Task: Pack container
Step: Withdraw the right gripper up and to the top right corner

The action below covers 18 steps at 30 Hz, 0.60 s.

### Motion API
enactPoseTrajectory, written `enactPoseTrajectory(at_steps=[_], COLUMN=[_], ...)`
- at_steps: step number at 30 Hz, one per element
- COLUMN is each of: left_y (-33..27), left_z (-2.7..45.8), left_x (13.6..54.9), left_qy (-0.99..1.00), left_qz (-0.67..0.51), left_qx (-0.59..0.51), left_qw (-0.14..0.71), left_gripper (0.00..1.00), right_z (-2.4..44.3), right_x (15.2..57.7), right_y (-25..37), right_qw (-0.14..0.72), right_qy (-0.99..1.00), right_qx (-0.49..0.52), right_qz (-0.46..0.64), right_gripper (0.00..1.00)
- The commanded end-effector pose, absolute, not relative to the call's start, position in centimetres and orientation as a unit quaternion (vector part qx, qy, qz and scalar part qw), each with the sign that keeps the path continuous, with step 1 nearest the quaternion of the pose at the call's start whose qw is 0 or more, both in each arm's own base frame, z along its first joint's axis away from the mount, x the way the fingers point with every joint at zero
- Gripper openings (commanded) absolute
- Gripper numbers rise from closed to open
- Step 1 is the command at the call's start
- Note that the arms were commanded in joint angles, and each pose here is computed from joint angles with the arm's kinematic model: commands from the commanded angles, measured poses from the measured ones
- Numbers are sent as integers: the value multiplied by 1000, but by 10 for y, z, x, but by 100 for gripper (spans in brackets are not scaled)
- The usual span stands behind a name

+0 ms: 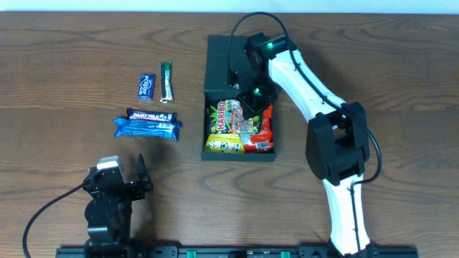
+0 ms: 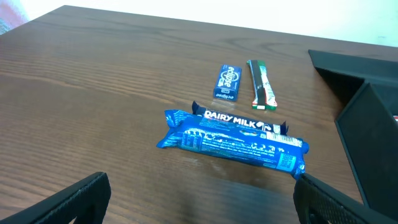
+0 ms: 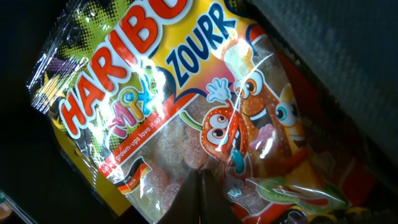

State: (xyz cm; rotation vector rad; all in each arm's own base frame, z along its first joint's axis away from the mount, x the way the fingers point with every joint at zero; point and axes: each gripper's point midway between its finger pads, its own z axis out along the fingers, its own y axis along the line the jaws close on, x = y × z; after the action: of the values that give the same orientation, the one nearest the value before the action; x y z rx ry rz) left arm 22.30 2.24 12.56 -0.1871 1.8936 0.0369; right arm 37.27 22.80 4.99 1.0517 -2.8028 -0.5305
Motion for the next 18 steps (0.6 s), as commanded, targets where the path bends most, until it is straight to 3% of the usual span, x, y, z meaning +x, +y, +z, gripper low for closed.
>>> enactPoseTrajectory(at_steps=[1, 9, 16, 17, 18], left_y=[24, 24, 24, 24, 24], left_z=[116, 116, 116, 116, 116], left_x=[222, 222, 222, 222, 222], left_qy=[816, 816, 816, 816, 816], left_qz=[14, 14, 14, 14, 14], left_qx=[-88, -88, -88, -88, -88], left_qw=[572, 572, 572, 572, 572], left_gripper=[95, 95, 95, 95, 95], right_z=[77, 202, 301, 308, 314], right_x=[386, 413, 405, 402, 398], right_y=[233, 249, 243, 241, 240], right_qw=[15, -143, -271, -278, -282], right_qy=[-922, -900, -862, -860, -858], right_qx=[345, 366, 386, 386, 387], right_qz=[-172, -190, -185, -185, -185], right_gripper=[1, 1, 1, 2, 12])
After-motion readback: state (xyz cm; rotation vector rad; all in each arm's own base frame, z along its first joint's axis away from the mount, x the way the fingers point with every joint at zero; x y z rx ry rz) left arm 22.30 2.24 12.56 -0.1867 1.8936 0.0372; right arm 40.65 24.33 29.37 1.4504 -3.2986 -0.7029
